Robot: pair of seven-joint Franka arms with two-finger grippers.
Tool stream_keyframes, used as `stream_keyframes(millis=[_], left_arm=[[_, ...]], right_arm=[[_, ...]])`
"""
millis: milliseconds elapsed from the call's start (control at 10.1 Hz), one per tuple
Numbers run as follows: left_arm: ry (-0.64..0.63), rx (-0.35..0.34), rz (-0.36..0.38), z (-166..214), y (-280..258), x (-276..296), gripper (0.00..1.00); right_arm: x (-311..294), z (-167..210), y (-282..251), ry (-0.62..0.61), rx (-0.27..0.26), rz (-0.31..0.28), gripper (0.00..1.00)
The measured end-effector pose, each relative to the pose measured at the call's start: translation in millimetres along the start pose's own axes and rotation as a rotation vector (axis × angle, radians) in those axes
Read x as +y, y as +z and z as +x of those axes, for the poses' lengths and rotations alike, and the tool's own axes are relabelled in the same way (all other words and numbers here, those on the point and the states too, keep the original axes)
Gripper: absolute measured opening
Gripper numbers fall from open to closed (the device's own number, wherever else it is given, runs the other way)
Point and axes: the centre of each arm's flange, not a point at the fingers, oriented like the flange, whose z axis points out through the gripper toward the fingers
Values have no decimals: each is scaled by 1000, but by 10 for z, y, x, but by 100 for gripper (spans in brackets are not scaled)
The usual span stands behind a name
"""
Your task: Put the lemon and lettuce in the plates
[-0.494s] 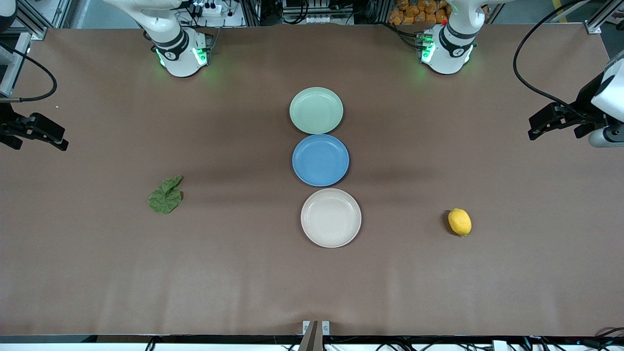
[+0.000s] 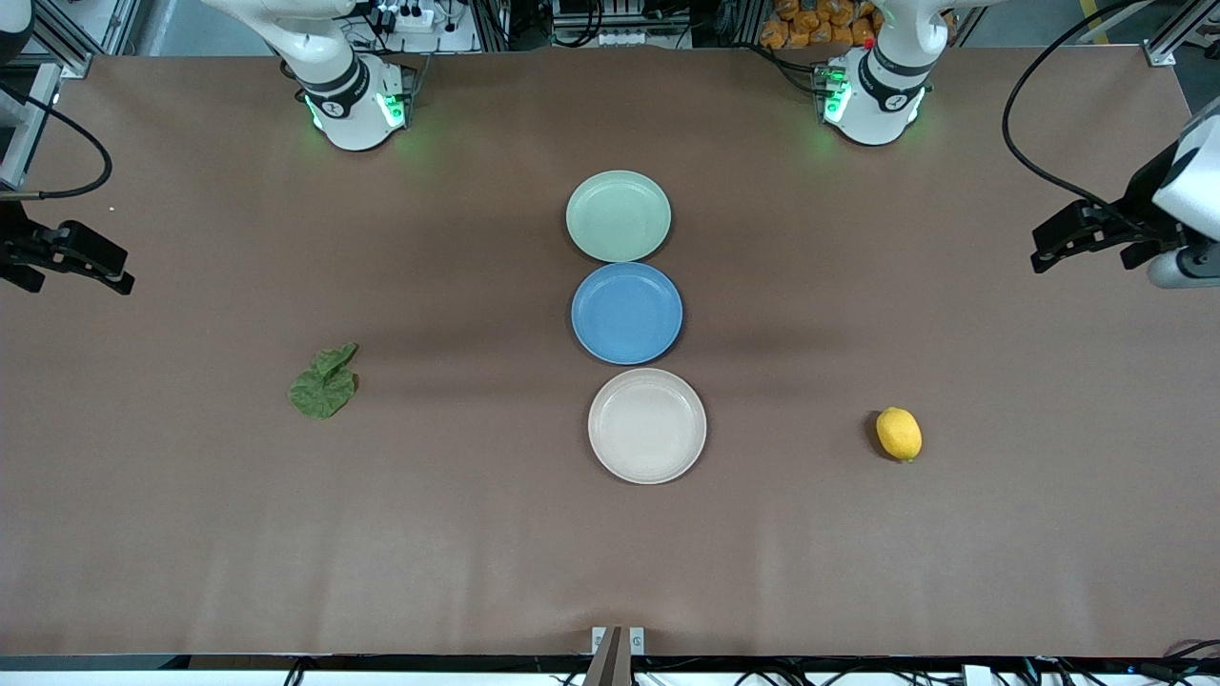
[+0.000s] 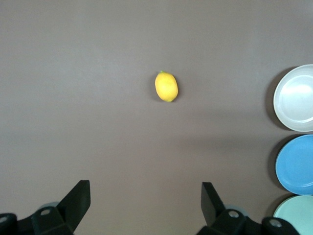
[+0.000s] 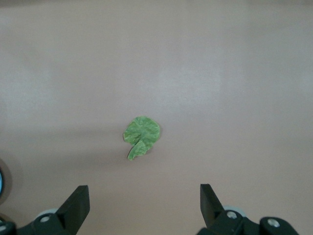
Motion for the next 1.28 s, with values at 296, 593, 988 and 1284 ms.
stream_keyframes(millis=[296,593,988,1284], left_arm=[[5,-59,-16,520,996,46,100],[4,-66,-45,1010,2182,102,100],[-2,-61,-69,1248,3191,146,100],[-4,-119,-69,1219,3613,153,100]], right_arm=[[-3,-10,9,0,-3,0,100],[-21,-5,105,-4,-14,1,100],[-48,31,472,-9,-20,1,100],[-60,42,690,-11,-17,2,100]])
